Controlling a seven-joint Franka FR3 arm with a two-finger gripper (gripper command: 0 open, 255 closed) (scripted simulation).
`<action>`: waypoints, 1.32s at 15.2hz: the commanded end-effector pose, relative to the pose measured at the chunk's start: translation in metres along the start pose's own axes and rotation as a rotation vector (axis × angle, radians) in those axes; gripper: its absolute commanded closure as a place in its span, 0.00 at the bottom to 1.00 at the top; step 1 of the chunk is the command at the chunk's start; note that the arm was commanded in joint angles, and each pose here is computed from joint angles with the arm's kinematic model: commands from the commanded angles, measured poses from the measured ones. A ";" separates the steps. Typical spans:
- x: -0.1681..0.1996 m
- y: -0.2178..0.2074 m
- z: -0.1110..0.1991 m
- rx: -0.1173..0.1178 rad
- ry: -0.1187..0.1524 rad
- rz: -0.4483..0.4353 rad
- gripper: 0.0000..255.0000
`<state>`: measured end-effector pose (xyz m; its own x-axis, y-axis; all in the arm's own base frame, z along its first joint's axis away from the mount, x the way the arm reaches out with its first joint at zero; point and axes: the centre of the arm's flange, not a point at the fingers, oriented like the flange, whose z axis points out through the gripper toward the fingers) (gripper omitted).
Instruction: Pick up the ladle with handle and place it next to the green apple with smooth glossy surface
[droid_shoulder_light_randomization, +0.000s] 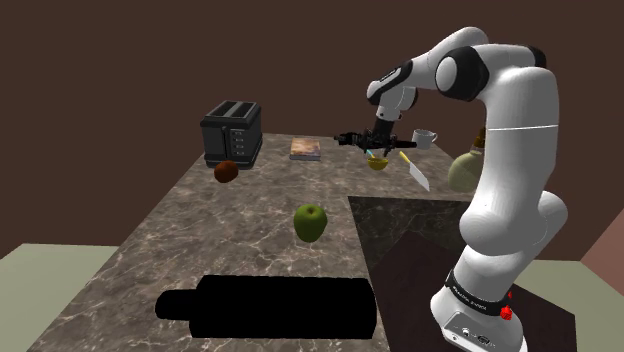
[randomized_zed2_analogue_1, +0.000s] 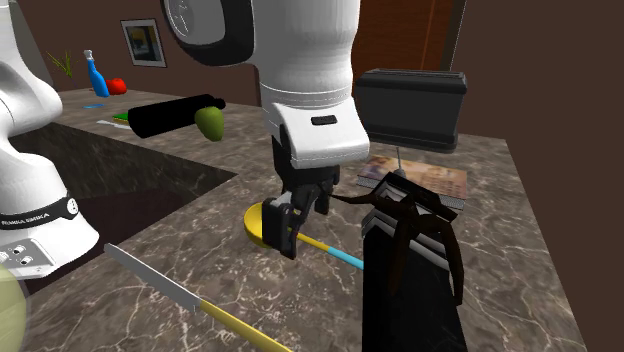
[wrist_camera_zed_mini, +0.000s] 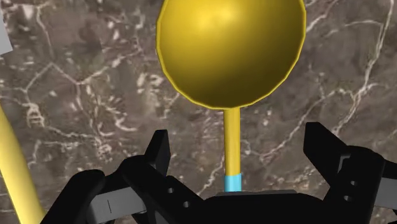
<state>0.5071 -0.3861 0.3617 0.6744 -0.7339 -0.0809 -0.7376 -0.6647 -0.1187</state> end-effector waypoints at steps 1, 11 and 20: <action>0.002 0.001 0.010 0.001 0.001 0.002 0.00; 0.002 0.001 0.029 0.001 0.001 0.002 0.00; 0.002 0.001 0.029 0.000 0.001 0.002 1.00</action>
<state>0.5091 -0.3841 0.3329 0.6731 -0.7352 -0.0802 -0.7388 -0.6633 -0.1194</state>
